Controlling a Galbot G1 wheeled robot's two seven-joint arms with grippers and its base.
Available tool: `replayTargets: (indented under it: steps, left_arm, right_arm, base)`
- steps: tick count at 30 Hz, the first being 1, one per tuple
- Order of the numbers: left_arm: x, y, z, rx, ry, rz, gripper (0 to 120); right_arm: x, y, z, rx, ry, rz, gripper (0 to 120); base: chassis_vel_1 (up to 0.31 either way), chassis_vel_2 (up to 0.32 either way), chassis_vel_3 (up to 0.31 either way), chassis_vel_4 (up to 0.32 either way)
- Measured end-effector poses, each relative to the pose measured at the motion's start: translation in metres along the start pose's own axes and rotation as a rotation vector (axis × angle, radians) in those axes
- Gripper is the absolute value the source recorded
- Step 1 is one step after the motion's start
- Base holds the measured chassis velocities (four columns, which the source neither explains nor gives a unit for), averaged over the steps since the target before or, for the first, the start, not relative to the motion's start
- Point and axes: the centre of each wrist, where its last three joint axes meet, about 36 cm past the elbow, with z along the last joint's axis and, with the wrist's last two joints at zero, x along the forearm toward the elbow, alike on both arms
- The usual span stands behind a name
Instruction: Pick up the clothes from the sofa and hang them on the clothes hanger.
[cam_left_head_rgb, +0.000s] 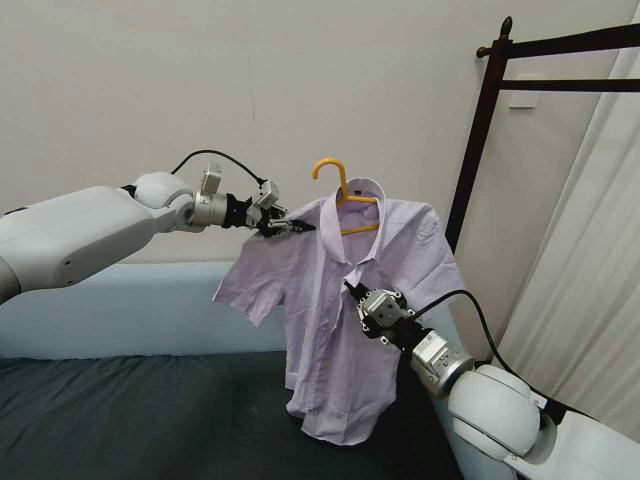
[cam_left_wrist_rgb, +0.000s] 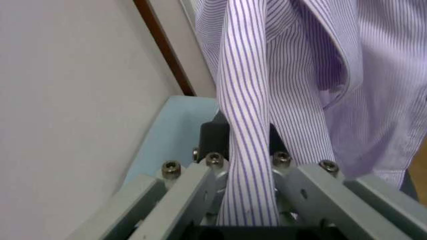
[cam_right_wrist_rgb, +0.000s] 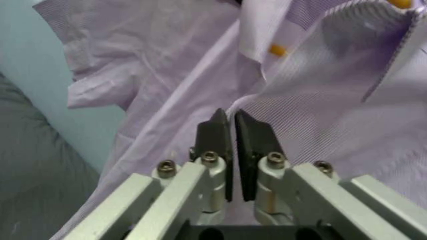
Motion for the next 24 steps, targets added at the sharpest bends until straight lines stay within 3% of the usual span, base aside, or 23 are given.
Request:
replayTargets:
  steps: [7,10,13,18,24]
  left_arm:
    - [0.006,0.004,0.003,0.003,-0.006,-0.021,1]
    - [0.009,0.005,0.002,-0.002,-0.003,-0.02,1]
    - [0.004,0.002,0.0,-0.007,-0.004,-0.006,1]
    - [-0.015,-0.009,-0.001,-0.008,-0.004,0.032,1]
    - [-0.02,-0.015,0.0,-0.006,-0.004,0.041,1]
  right_arm:
    - [0.012,-0.002,-0.011,-0.043,0.042,0.027,28]
    - [0.027,-0.01,-0.023,-0.085,0.034,0.076,47]
    - [0.03,-0.019,-0.033,-0.149,0.009,0.143,54]
    - [-0.001,-0.045,-0.038,-0.266,0.002,0.233,74]
    - [-0.01,-0.046,-0.042,-0.309,0.011,0.22,94]
  base:
    - [0.0,0.0,0.0,0.0]
    - [0.0,0.0,0.0,0.0]
    - [0.0,0.0,0.0,0.0]
    - [0.0,0.0,0.0,0.0]
    - [0.0,0.0,0.0,0.0]
